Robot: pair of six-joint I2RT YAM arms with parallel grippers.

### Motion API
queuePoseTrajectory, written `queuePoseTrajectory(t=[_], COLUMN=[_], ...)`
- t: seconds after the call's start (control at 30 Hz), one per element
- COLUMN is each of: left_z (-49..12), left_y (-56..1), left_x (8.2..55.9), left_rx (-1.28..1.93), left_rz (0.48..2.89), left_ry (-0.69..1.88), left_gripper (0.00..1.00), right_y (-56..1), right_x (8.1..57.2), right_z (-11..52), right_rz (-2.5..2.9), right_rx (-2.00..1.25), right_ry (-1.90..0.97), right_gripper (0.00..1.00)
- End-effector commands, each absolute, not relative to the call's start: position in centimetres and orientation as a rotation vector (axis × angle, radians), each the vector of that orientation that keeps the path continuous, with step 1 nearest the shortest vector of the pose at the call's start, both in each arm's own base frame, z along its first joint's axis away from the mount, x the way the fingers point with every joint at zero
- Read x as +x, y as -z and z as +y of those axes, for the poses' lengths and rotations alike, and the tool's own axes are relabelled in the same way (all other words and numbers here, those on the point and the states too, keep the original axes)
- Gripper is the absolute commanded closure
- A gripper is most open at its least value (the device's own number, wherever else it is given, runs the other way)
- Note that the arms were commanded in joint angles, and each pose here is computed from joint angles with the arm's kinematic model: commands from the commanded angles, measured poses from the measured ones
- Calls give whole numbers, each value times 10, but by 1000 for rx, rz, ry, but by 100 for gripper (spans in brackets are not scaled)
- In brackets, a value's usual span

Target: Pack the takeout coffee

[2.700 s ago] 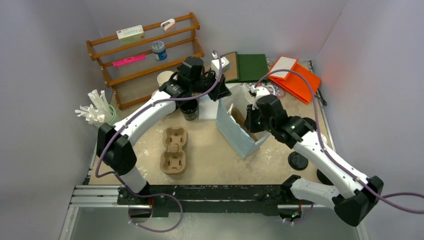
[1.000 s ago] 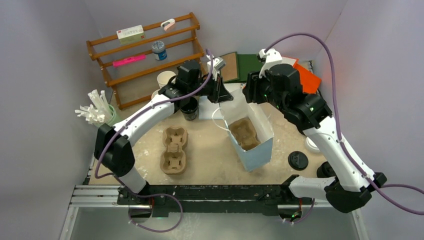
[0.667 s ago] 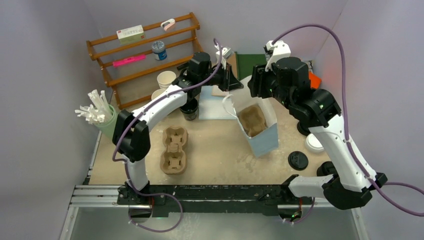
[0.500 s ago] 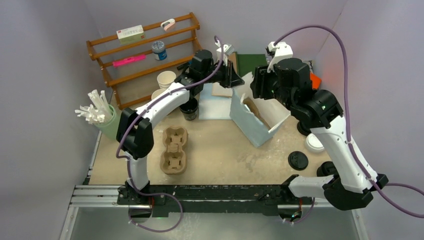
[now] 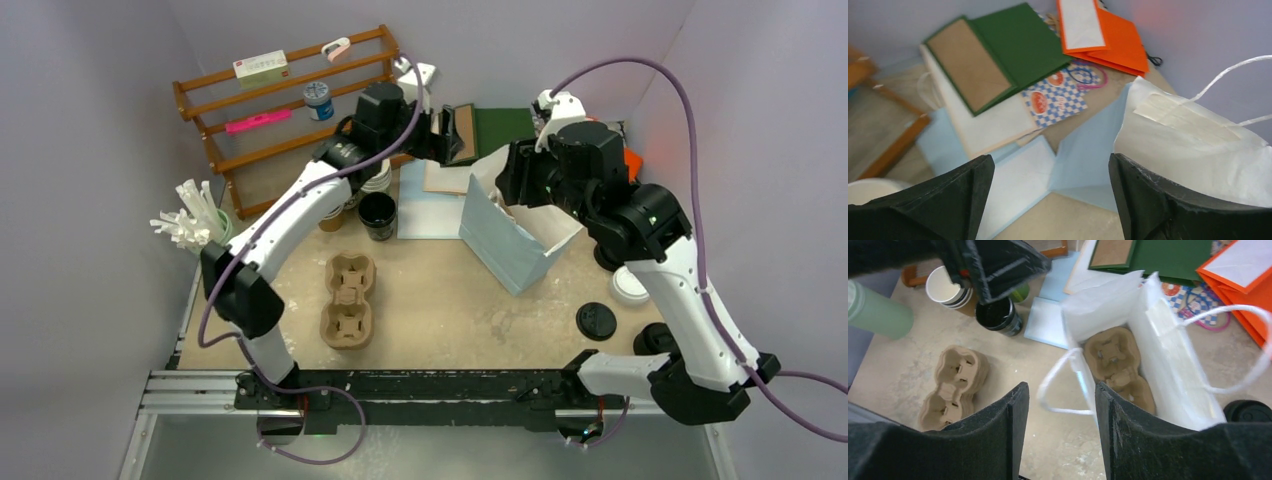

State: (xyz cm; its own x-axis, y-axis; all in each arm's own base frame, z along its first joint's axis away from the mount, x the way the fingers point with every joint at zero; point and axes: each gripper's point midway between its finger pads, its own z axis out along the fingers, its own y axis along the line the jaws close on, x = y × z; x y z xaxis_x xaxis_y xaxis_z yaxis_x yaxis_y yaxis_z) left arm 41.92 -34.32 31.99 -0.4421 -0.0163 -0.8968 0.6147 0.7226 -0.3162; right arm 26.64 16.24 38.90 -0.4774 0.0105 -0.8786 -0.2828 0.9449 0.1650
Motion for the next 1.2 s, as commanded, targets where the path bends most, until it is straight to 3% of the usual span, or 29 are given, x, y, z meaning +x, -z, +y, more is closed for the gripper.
queuePoseTrajectory(t=[0.0,0.13,0.27,0.57,0.93,1.17], left_z=[-251,-183,-133,-40,-15,-17], left_y=[-368,-353,-333,-267,-215,-192], left_x=[419,422,424,409,402,406], left_rx=[280,49,-119,-662,-820,-844], left_rz=[1858,1934,2000,2102,2168,2200], left_ry=[431,243,176,44,-25,-11], left_gripper=[7,4,4,33,32,42], right_y=[-401,-411,-418,-400,-385,-380], right_x=[276,300,319,331,321,316], right_z=[192,220,252,274,275,271], right_rz=[2015,1996,2026,2060,2087,2097], right_rx=[-247,-285,-305,-323,-363,-371], right_ry=[-475,-530,-613,-651,-677,-671], right_gripper=[46,48,57,59,59,59])
